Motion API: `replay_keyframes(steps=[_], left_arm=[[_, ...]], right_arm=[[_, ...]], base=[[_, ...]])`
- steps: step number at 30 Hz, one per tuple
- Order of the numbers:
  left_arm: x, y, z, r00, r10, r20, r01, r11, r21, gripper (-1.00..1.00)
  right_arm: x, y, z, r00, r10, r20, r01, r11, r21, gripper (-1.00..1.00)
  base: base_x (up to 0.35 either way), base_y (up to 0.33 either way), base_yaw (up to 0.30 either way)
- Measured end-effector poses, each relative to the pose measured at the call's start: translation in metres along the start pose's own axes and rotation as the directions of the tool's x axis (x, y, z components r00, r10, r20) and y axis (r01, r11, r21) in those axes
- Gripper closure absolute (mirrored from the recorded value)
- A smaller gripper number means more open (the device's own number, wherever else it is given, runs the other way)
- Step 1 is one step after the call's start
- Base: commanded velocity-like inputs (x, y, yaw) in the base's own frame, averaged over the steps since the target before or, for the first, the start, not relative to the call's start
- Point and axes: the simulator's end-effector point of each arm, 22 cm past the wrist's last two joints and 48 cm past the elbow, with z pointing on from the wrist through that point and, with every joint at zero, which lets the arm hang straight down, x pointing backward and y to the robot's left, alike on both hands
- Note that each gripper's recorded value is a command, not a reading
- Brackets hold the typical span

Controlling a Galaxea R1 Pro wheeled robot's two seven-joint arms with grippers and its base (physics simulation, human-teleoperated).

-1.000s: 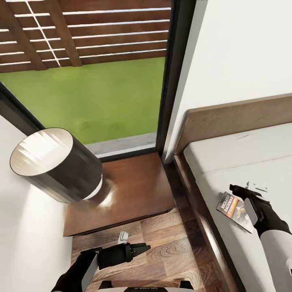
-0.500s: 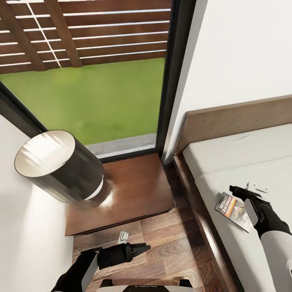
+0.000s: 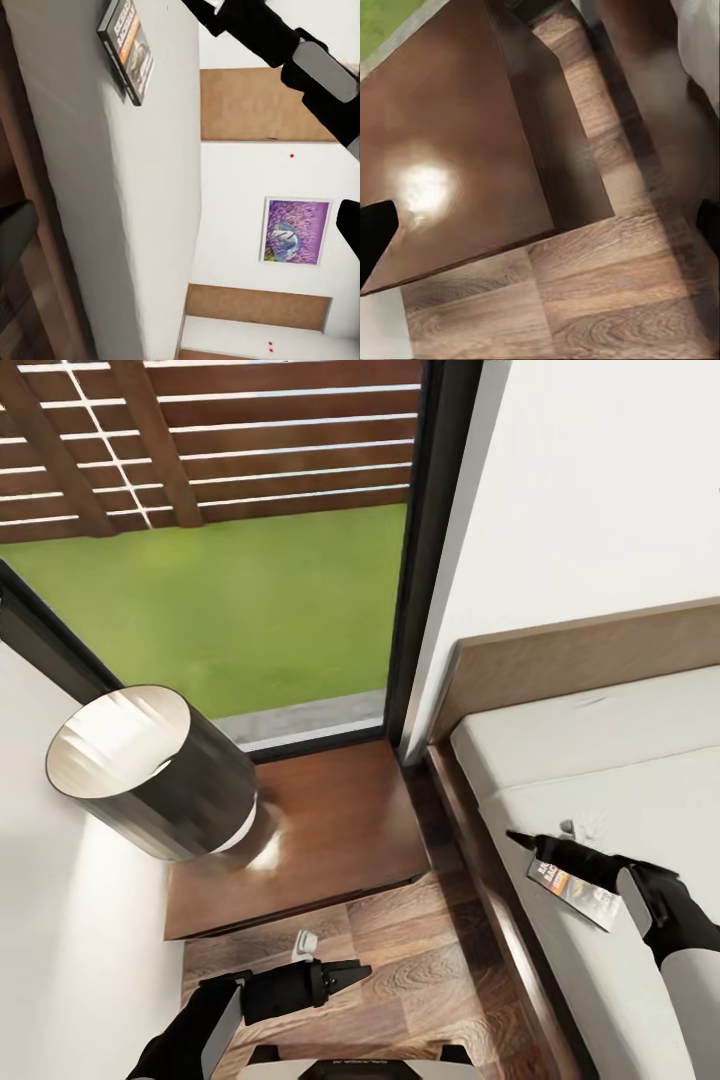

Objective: In the bedroom, move the book from the bed onto either nightstand, and place the two sandals side by side next to the bed.

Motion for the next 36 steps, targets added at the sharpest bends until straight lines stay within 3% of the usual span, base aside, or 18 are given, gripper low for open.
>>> replay_keyframes(steps=[3,8,10,13,16,19,21,25,36], left_arm=[[0.001,0.0,-0.001,1.0,0.001,-0.002,-0.001,1.0,-0.015,-1.0],[0.005,0.011,-0.002,1.0,-0.001,-0.008,0.0,0.996,-0.085,-1.0],[0.006,0.016,-0.003,1.0,-0.001,-0.01,0.0,0.993,-0.117,-1.0],[0.011,0.022,-0.005,1.0,-0.008,-0.013,0.005,0.988,-0.156,-1.0],[0.025,0.033,-0.009,0.999,-0.031,-0.019,0.027,0.98,-0.196,-1.0],[0.042,0.041,-0.013,0.998,-0.052,-0.022,0.046,0.973,-0.225,-1.0],[0.065,0.053,-0.021,0.996,-0.083,-0.029,0.073,0.964,-0.257,-1.0],[0.096,0.064,-0.031,0.995,-0.096,-0.028,0.083,0.952,-0.296,-1.0],[0.104,0.072,-0.048,0.996,-0.089,-0.022,0.077,0.942,-0.327,-1.0]], right_arm=[[0.055,0.021,-0.014,0.996,0.041,-0.083,-0.052,0.99,-0.134,-1.0],[0.125,0.019,-0.034,0.976,0.11,-0.188,-0.14,0.977,-0.16,-1.0],[0.168,0.013,-0.043,0.951,0.175,-0.254,-0.215,0.966,-0.141,-1.0],[0.234,0.01,-0.058,0.895,0.262,-0.36,-0.317,0.943,-0.1,-1.0],[0.278,0.007,-0.072,0.866,0.253,-0.431,-0.313,0.947,-0.073,-1.0],[0.293,0.008,-0.078,0.864,0.229,-0.448,-0.292,0.954,-0.074,-1.0],[0.31,0.011,-0.085,0.849,0.241,-0.471,-0.306,0.95,-0.065,-1.0],[0.335,0.017,-0.097,0.815,0.283,-0.505,-0.35,0.936,-0.04,-1.0],[0.341,0.018,-0.103,0.806,0.299,-0.512,-0.362,0.932,-0.027,-1.0]], base=[[0.0,0.0,0.0],[0.0,0.0,0.0],[0.0,0.0,0.0],[0.0,0.0,0.0],[0.0,0.0,0.0],[0.0,0.0,0.0],[0.0,0.0,0.0],[0.0,0.0,0.0],[0.0,0.0,-0.004]])
